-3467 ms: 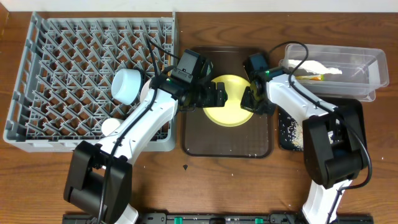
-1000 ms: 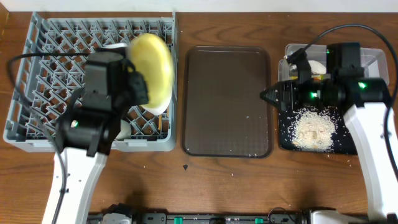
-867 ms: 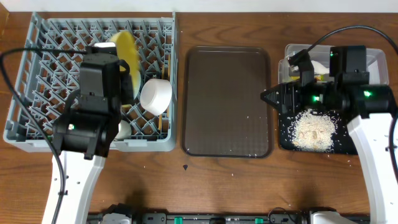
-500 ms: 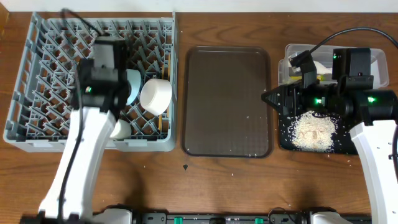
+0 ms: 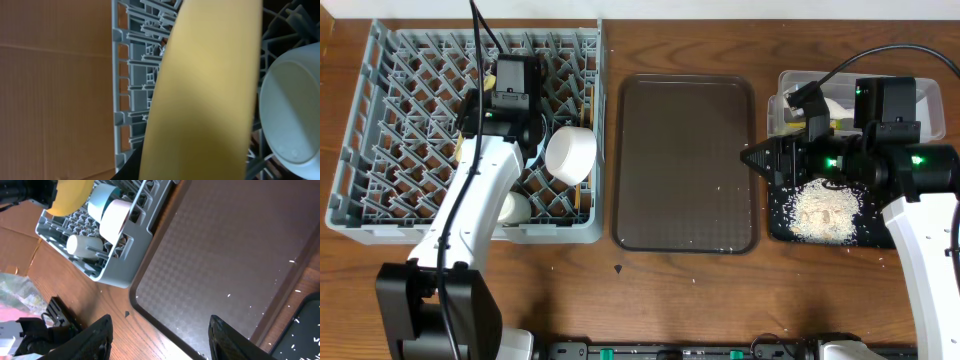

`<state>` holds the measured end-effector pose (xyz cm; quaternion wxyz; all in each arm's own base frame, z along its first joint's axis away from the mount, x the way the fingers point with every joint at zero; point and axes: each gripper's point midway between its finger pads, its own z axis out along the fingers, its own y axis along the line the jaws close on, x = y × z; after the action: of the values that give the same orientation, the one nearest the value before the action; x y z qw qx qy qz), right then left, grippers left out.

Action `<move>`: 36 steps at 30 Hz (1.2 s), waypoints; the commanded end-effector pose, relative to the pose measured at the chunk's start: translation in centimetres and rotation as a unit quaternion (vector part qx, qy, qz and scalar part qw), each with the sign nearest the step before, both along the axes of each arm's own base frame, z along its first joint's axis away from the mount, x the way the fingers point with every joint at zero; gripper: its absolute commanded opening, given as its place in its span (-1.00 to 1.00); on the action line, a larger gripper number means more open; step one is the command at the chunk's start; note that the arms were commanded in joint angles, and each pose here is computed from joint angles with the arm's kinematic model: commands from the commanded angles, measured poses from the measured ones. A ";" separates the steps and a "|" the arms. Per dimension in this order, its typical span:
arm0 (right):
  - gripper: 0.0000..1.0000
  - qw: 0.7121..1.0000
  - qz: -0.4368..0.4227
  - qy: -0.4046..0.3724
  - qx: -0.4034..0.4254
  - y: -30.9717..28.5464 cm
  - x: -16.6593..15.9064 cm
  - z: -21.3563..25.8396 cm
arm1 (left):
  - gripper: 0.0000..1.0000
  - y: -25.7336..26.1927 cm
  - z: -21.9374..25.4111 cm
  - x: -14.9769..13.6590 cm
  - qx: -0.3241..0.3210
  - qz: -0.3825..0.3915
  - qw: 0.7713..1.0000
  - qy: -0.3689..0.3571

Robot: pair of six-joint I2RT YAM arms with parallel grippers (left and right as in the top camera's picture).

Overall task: Sort waste into correct bins and load items into the dishwasher
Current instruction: 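Lower the yellow plate upright into the rack slots with left gripper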

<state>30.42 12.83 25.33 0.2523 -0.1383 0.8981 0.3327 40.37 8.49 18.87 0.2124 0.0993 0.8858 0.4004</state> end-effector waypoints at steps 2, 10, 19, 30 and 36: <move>0.18 1.000 0.001 0.000 0.003 0.2 -0.3 0.2 | -0.73 0.2 -0.4 -0.2 -0.025 0.028 0.999 -0.023; 0.19 1.000 0.001 0.002 0.003 0.2 -0.3 0.2 | 0.05 0.2 -0.5 -0.3 -0.045 0.056 0.996 -0.051; 0.19 1.000 0.001 0.010 0.003 0.1 -0.6 0.0 | 0.73 0.1 3.7 -1.3 -0.080 0.082 0.983 -0.141; 0.18 1.000 0.001 0.005 0.003 0.1 -0.7 0.2 | 0.83 -6.5 10.8 -5.8 -0.210 -0.049 0.955 -0.202; 0.22 0.999 -0.011 -0.035 0.014 0.0 -2.3 3.1 | 0.83 -12.5 12.8 -9.7 -0.270 -0.148 0.931 -0.197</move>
<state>29.66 12.73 25.98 0.2557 -0.1316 0.8981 0.3328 32.23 -0.28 30.84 0.4331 0.0511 0.8787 0.1942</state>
